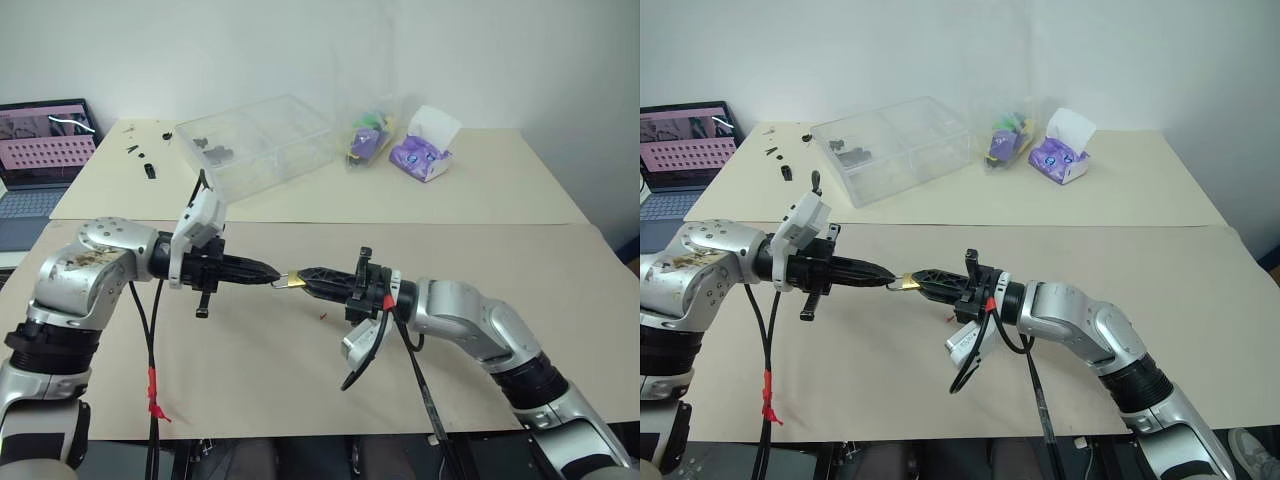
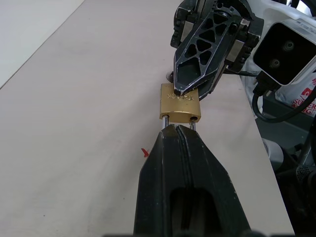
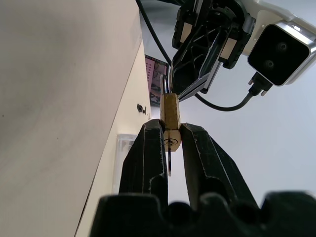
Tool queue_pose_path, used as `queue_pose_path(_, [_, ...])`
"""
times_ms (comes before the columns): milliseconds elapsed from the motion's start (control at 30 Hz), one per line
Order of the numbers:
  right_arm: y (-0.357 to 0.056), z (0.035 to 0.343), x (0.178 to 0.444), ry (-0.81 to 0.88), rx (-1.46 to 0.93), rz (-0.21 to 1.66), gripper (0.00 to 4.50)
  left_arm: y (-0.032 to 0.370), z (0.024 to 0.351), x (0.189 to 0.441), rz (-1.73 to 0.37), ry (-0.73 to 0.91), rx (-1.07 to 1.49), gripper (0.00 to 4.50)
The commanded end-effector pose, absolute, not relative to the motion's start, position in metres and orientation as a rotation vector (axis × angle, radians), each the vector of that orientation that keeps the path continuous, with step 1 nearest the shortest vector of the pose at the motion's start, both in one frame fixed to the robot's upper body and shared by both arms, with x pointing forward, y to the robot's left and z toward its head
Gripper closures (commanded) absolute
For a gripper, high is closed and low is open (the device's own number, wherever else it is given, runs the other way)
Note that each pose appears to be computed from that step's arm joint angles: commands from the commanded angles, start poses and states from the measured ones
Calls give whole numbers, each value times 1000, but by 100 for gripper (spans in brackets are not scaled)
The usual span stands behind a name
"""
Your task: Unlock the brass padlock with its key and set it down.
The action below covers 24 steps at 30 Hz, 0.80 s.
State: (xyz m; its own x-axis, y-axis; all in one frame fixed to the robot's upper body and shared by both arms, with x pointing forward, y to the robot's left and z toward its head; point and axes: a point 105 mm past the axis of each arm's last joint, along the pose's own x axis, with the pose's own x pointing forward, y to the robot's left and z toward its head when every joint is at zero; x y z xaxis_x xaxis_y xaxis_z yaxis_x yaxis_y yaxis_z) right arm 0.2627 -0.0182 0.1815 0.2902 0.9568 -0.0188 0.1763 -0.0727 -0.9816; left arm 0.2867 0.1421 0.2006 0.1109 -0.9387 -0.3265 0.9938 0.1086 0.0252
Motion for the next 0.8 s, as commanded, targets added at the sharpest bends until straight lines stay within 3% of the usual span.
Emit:
queue_pose_path(33, [-18,212,254,-1229,-1488,831,443,141,207,289,-1434,228,290,448])
queue_pose_path(533, [-26,204,277,-1078,-1483,808,443,139,208,294,-1411,217,298,448])
queue_pose_path(800, [-22,211,278,-1082,-1466,795,443,140,208,295,-1399,214,299,448])
